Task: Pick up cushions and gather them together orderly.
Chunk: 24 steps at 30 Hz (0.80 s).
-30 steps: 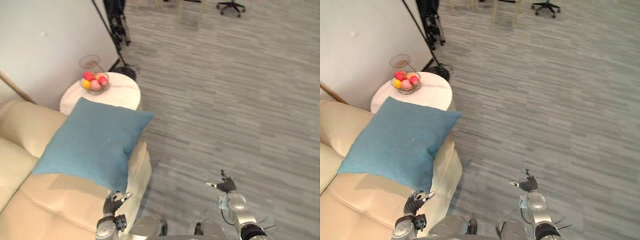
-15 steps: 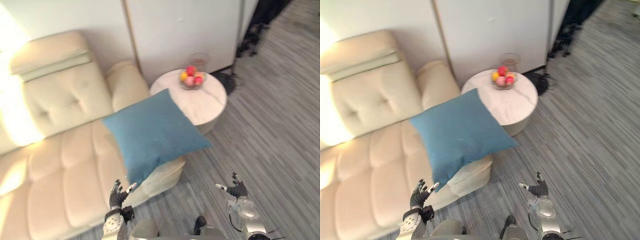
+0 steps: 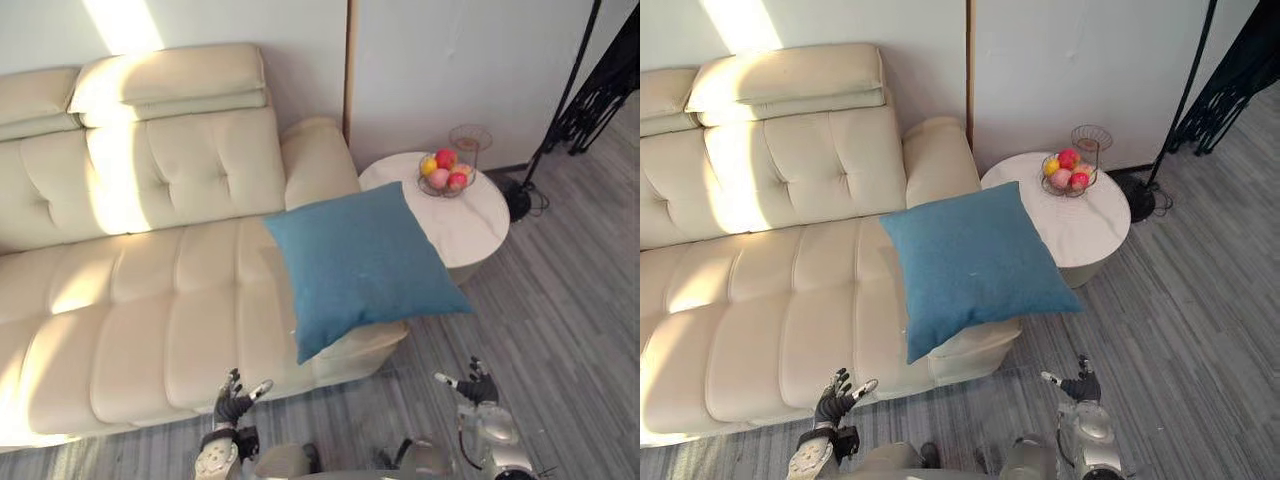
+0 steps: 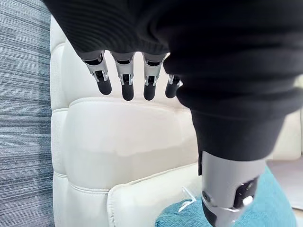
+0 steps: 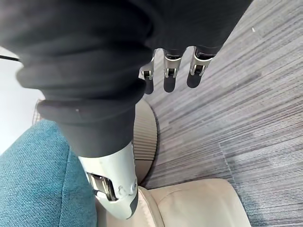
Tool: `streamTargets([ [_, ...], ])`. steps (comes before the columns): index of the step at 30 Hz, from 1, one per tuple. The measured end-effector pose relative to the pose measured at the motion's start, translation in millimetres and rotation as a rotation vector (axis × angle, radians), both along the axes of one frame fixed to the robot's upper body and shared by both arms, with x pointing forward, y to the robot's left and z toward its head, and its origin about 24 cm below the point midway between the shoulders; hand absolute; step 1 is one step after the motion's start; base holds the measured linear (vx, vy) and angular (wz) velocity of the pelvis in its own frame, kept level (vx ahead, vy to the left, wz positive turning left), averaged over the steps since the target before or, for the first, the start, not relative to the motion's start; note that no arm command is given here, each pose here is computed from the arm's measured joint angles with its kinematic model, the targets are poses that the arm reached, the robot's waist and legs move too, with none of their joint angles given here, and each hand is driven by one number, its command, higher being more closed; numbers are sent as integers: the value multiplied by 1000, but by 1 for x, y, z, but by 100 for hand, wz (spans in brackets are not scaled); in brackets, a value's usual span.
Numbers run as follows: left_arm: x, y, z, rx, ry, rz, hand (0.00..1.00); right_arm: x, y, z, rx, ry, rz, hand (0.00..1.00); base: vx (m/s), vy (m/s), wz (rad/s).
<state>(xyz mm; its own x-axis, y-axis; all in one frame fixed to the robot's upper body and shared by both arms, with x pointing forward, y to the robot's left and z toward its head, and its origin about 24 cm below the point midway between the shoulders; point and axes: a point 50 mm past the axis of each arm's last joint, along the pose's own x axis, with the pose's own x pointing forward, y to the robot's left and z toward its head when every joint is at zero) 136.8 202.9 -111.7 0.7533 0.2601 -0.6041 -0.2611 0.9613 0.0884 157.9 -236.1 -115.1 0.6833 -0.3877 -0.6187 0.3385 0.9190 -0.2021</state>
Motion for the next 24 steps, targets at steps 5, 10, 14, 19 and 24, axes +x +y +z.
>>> streamTargets([
  [5, 27, -2, 9, 5, -63, -18, 0, 1, -21, 8, -47, -25, -55, 0, 125, -126, 49],
  [10, 35, -2, 15, 18, -102, -12, 0, 16, -47, 36, -143, -135, -67, 0, 156, -142, 2],
  [14, 46, -2, 26, 31, -161, -30, 0, 25, -70, 64, -222, -254, -105, 0, 41, -51, 14],
  [19, 57, 5, 33, 63, -193, -45, 0, 38, -75, 79, -254, -305, -78, 0, -19, 1, 4],
  [24, 87, -8, 51, 73, -278, -87, 0, 96, -53, 113, -271, -445, 68, 0, -101, -15, 4],
])
